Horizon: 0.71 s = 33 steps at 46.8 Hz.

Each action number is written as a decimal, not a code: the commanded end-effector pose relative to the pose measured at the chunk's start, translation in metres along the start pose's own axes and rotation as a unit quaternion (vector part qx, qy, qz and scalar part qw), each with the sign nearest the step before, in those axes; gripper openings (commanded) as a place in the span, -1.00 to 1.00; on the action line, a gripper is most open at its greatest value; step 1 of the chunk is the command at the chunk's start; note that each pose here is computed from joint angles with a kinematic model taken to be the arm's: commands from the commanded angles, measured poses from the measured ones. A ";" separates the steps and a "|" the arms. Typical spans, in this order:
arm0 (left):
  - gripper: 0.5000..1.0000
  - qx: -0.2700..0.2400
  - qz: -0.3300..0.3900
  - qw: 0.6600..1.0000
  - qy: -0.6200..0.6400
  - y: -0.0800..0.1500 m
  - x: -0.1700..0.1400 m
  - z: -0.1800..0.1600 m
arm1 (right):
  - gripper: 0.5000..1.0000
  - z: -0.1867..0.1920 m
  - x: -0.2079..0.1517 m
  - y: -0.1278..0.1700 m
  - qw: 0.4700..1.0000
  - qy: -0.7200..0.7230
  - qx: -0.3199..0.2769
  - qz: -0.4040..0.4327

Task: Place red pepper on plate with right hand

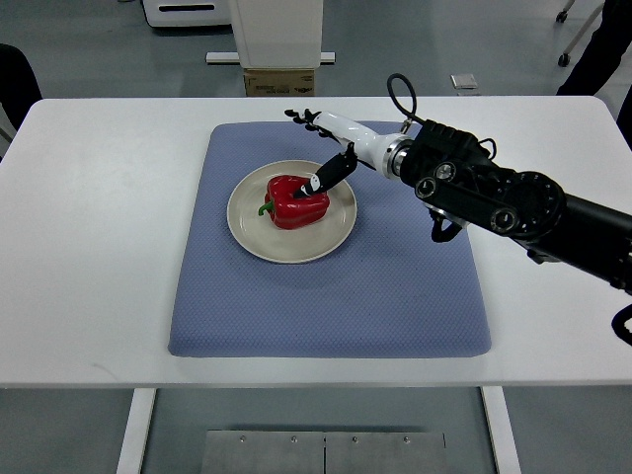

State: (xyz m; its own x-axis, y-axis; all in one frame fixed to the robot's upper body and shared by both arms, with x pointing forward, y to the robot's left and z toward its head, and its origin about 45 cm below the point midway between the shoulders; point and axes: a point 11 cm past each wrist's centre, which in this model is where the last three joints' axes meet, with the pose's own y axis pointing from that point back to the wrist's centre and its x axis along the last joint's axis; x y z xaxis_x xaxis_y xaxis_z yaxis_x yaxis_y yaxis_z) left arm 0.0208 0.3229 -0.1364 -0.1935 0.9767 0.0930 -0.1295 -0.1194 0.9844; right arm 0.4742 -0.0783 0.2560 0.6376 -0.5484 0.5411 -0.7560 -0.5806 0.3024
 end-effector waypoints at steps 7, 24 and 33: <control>1.00 0.000 0.000 1.000 0.000 0.000 0.000 0.000 | 0.99 0.027 0.036 0.017 0.991 -0.121 -0.006 0.062; 1.00 0.000 0.000 1.000 0.000 0.000 0.000 0.000 | 0.97 0.073 0.070 0.044 0.938 -0.306 -0.021 0.160; 1.00 0.000 0.000 1.000 0.000 0.000 0.000 0.000 | 0.98 0.095 0.086 0.060 0.897 -0.380 -0.019 0.225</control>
State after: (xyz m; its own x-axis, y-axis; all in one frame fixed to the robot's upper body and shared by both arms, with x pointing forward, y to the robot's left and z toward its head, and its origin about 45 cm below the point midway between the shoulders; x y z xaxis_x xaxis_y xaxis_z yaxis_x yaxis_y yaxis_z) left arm 0.0208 0.3228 -0.1364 -0.1933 0.9767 0.0928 -0.1293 -0.1191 0.9844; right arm 0.4979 -0.2093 0.2474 0.2168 -0.9754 -0.0408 -0.9494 -0.2203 0.2237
